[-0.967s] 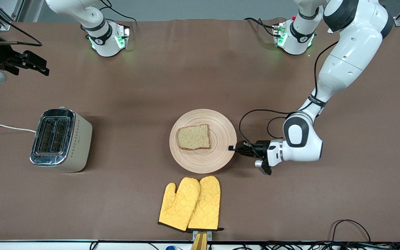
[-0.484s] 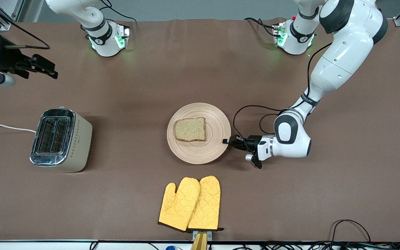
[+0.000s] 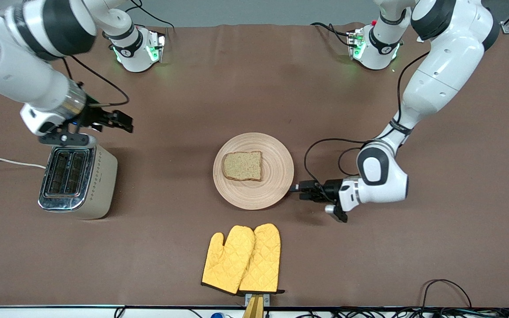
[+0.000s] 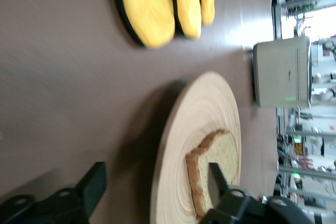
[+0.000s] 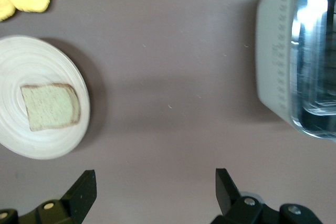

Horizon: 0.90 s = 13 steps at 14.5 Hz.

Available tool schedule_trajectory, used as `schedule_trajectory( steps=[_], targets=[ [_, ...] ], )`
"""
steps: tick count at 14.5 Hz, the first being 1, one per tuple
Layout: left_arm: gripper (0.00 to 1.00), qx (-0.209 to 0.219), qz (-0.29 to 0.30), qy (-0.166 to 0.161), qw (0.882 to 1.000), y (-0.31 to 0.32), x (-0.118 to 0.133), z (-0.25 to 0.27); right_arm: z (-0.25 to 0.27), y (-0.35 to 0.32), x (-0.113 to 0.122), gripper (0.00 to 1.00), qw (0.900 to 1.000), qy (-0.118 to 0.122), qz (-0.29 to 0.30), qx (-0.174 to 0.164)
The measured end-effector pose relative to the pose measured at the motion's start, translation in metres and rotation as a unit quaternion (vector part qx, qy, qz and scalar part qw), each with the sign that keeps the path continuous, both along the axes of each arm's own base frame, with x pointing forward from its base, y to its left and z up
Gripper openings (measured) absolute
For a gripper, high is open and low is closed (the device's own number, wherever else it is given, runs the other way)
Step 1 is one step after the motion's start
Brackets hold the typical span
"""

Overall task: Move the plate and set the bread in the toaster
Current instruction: 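Release the plate with the left gripper while the right gripper reaches the bread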

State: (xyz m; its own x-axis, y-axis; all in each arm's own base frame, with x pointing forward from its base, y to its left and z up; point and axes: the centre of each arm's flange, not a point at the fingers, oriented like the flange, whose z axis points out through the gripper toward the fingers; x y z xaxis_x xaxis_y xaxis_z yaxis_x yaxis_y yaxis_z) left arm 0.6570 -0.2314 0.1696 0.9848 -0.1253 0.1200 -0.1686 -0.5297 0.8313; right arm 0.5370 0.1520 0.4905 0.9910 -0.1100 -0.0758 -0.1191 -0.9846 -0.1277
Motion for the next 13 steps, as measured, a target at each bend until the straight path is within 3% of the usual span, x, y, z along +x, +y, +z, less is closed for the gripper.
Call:
schedule_trajectory(
  steps=[1,6,8,11,13],
  targets=[
    [1.00,0.011,0.015,-0.006,1.000,0.023,0.012,0.015,-0.017,0.019,-0.002,1.00,1.000,-0.012,-0.007,0.000],
    [1.00,0.118,0.055,-0.016,0.991,0.110,0.046,0.117,-0.121,0.145,-0.023,1.00,0.998,-0.050,-0.019,-0.027],
    [1.00,0.175,0.059,-0.013,0.983,0.115,0.044,0.161,-0.162,0.176,-0.030,1.00,0.997,-0.061,-0.018,-0.041],
    [1.00,0.220,0.084,0.027,0.971,0.117,0.029,0.233,-0.200,0.201,-0.033,1.00,0.996,-0.067,-0.024,-0.059],
    [1.00,0.276,0.094,0.015,0.956,0.116,0.015,0.280,-0.210,0.208,-0.025,0.96,0.995,-0.071,-0.024,-0.066]
  ],
)
